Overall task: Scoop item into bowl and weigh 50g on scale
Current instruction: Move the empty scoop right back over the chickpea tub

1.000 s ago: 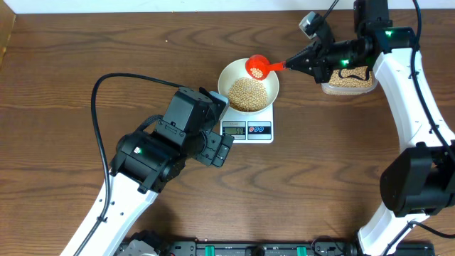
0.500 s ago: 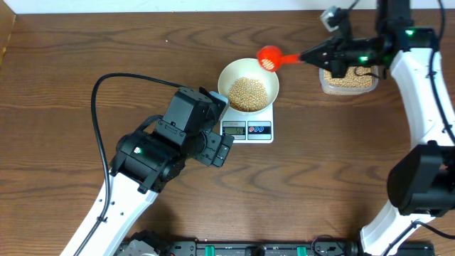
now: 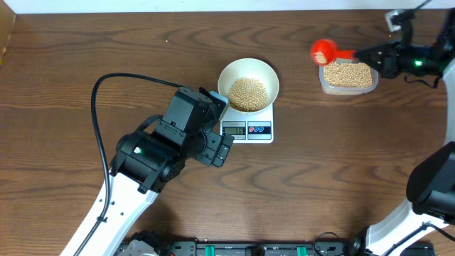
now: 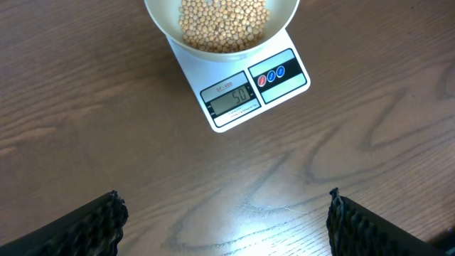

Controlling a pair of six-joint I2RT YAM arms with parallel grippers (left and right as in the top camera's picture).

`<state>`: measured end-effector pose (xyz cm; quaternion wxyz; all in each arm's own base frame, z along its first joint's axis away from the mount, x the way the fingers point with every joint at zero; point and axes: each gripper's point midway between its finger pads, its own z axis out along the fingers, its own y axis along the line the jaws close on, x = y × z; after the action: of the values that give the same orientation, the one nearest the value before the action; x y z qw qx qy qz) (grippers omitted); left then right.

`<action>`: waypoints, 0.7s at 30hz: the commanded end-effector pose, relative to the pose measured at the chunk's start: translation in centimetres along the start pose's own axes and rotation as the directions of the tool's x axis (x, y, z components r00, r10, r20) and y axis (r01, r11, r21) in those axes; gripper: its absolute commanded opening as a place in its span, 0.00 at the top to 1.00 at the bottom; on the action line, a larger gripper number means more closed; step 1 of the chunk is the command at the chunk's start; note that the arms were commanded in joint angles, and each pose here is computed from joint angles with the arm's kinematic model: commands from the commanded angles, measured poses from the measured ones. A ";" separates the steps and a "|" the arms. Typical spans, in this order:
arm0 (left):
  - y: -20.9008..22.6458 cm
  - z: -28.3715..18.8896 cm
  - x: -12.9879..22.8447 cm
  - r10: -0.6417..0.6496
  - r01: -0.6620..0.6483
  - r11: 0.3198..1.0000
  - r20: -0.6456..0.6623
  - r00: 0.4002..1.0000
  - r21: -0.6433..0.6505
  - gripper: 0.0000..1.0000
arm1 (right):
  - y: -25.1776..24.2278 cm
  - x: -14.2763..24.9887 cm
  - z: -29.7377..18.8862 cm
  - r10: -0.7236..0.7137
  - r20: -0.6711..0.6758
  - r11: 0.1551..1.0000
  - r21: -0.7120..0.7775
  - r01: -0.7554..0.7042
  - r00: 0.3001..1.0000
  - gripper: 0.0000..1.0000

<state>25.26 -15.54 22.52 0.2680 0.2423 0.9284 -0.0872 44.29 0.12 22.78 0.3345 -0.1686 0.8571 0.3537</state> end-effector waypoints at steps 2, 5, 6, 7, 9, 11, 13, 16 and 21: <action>0.1 -0.5 -0.7 0.002 -0.002 1.000 0.018 1.000 -0.001 0.08 | -1.3 0.3 -1.7 0.089 -0.028 0.982 0.167 -0.083 0.996 0.99; 0.1 -0.4 -0.7 0.002 -0.002 1.000 0.017 1.000 -0.002 0.08 | -2.0 0.1 -2.4 0.122 -0.025 0.962 0.250 -0.112 0.992 0.99; 0.1 -0.4 -0.7 0.002 -0.002 1.000 0.017 1.000 -0.002 0.08 | -2.0 0.0 -2.7 0.126 -0.021 0.956 0.271 -0.116 0.992 0.99; 0.1 -0.4 -0.7 0.002 -0.002 1.000 0.017 1.000 -0.002 0.08 | -2.1 -0.1 -3.0 0.130 -0.017 0.948 0.294 -0.120 0.991 0.99; 0.1 -0.4 -0.7 0.002 -0.002 1.000 0.017 1.000 -0.002 0.08 | -2.1 -0.4 -3.4 0.138 -0.014 0.928 0.351 -0.125 0.990 0.99; 0.1 -0.4 -0.7 0.002 -0.002 1.000 0.017 1.000 -0.002 0.08 | -2.2 -0.4 -3.7 0.143 -0.023 0.899 0.421 -0.120 0.989 0.99; 0.1 -0.4 -0.7 0.002 -0.002 1.000 0.017 1.000 -0.002 0.08 | -2.0 -0.5 -3.5 0.132 -0.046 0.869 0.486 -0.093 0.990 0.99; 0.1 -0.4 -0.7 0.002 -0.002 1.000 0.017 1.000 -0.002 0.08 | -1.5 -0.4 -2.7 0.101 -0.100 0.831 0.556 -0.028 0.990 0.99; 0.1 -0.4 -0.7 0.002 -0.002 1.000 0.017 1.000 -0.002 0.08 | -1.1 0.3 -1.8 0.074 -0.217 0.727 0.680 0.096 0.973 0.99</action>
<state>25.26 -15.54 22.52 0.2680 0.2423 0.9284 -0.0872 44.17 -0.32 22.92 0.2862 -0.0950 0.9498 0.0833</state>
